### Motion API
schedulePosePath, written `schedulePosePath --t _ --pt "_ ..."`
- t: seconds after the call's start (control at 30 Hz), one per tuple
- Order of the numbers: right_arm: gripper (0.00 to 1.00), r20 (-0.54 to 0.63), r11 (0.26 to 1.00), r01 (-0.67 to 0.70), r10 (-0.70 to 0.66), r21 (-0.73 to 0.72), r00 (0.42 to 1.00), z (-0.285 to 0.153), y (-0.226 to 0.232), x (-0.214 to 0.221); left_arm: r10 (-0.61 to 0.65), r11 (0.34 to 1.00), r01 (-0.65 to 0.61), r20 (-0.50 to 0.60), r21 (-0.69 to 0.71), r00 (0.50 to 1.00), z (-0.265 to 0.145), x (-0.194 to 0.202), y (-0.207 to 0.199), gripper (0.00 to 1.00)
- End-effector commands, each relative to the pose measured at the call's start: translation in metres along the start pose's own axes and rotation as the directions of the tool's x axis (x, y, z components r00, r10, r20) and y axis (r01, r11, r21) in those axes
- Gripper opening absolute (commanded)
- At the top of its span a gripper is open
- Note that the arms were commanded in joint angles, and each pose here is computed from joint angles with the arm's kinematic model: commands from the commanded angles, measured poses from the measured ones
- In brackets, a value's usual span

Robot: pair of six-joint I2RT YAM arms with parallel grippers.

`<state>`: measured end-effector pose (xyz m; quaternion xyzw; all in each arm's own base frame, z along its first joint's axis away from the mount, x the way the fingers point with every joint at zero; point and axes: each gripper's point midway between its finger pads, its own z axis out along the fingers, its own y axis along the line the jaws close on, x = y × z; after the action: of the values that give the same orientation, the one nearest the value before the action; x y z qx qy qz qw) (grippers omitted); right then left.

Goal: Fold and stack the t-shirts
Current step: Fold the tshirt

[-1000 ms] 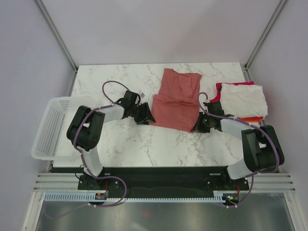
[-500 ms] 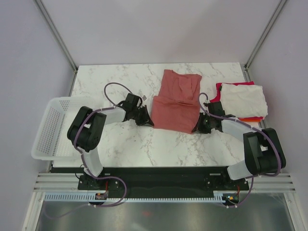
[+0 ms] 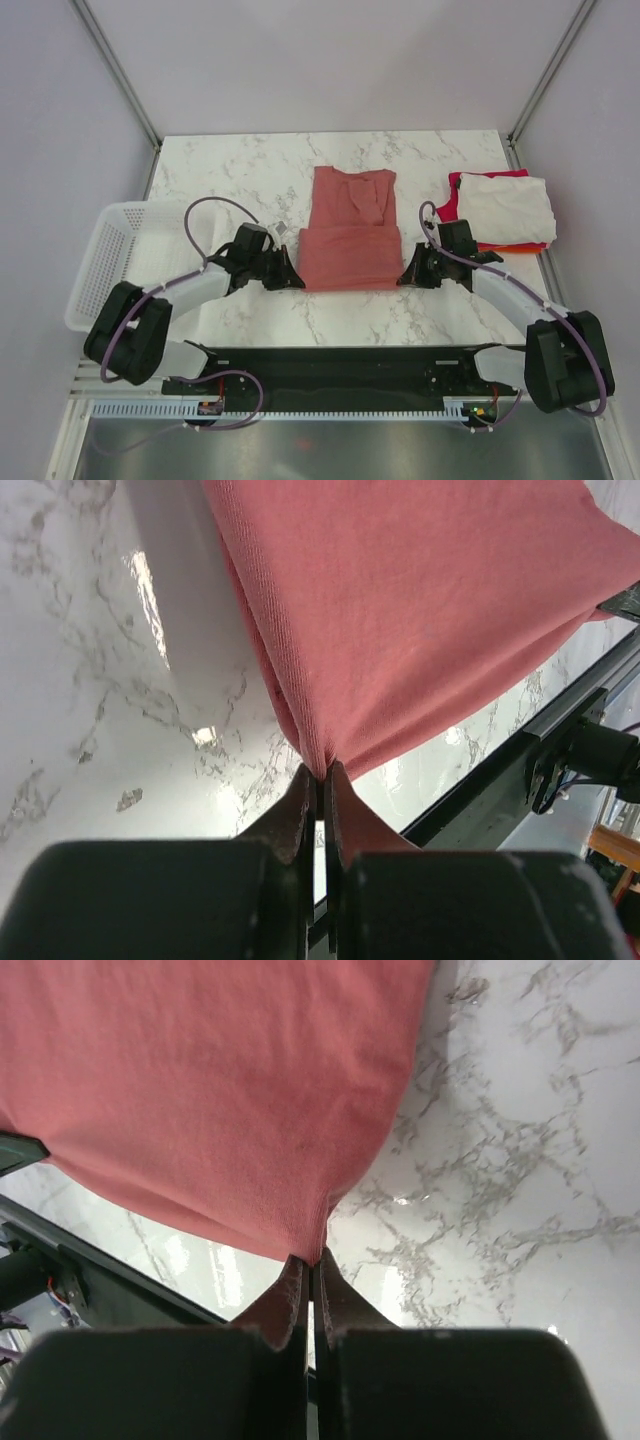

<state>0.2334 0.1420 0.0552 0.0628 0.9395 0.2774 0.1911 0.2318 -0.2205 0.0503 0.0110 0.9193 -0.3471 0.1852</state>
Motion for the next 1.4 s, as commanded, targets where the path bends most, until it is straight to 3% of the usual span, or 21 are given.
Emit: schedulePosePath --t 0.0,0.23,0.43,0.6,0.77,1.17,1.27,1.3,1.37 --pt "0.0 0.014 1.0 -0.011 0.011 -0.011 1.0 -0.014 0.005 0.006 -0.01 1.0 0.011 0.023 -0.021 1.0 -0.012 0.013 0.008 0.02" --pt "0.0 0.014 0.998 -0.026 0.026 -0.06 1.0 -0.031 0.02 0.021 -0.04 0.997 0.037 0.034 0.071 0.999 -0.037 0.044 -0.006 0.02" --pt "0.0 0.083 0.995 -0.008 0.016 -0.101 0.996 -0.06 0.04 0.013 -0.027 0.988 0.013 0.087 0.157 0.996 -0.069 0.035 -0.04 0.02" --pt "0.0 0.205 0.996 0.039 -0.021 -0.085 0.979 -0.094 0.061 -0.022 -0.028 0.984 0.007 0.12 0.176 0.992 -0.087 0.018 -0.061 0.02" --pt "0.0 0.279 0.998 0.06 -0.049 -0.03 0.959 -0.107 0.074 -0.065 -0.025 0.983 -0.006 0.168 0.182 0.986 -0.095 -0.024 -0.083 0.02" --pt "0.0 0.317 1.0 0.001 -0.002 0.005 0.948 -0.059 0.081 -0.188 -0.106 0.978 0.061 0.228 0.199 0.968 -0.072 -0.161 -0.091 0.02" --pt "0.0 0.325 1.0 -0.007 0.003 0.013 0.946 -0.041 0.079 -0.224 -0.138 0.975 0.096 0.208 0.199 0.968 -0.052 -0.194 -0.079 0.02" --pt "0.0 0.301 0.999 -0.02 0.011 0.027 0.953 -0.019 0.07 -0.233 -0.175 0.974 0.146 0.167 0.176 0.97 -0.03 -0.2 -0.059 0.02" --pt "0.0 0.28 0.999 -0.034 0.029 0.011 0.96 0.009 0.062 -0.255 -0.185 0.968 0.148 0.178 0.202 0.966 -0.023 -0.23 -0.06 0.02"
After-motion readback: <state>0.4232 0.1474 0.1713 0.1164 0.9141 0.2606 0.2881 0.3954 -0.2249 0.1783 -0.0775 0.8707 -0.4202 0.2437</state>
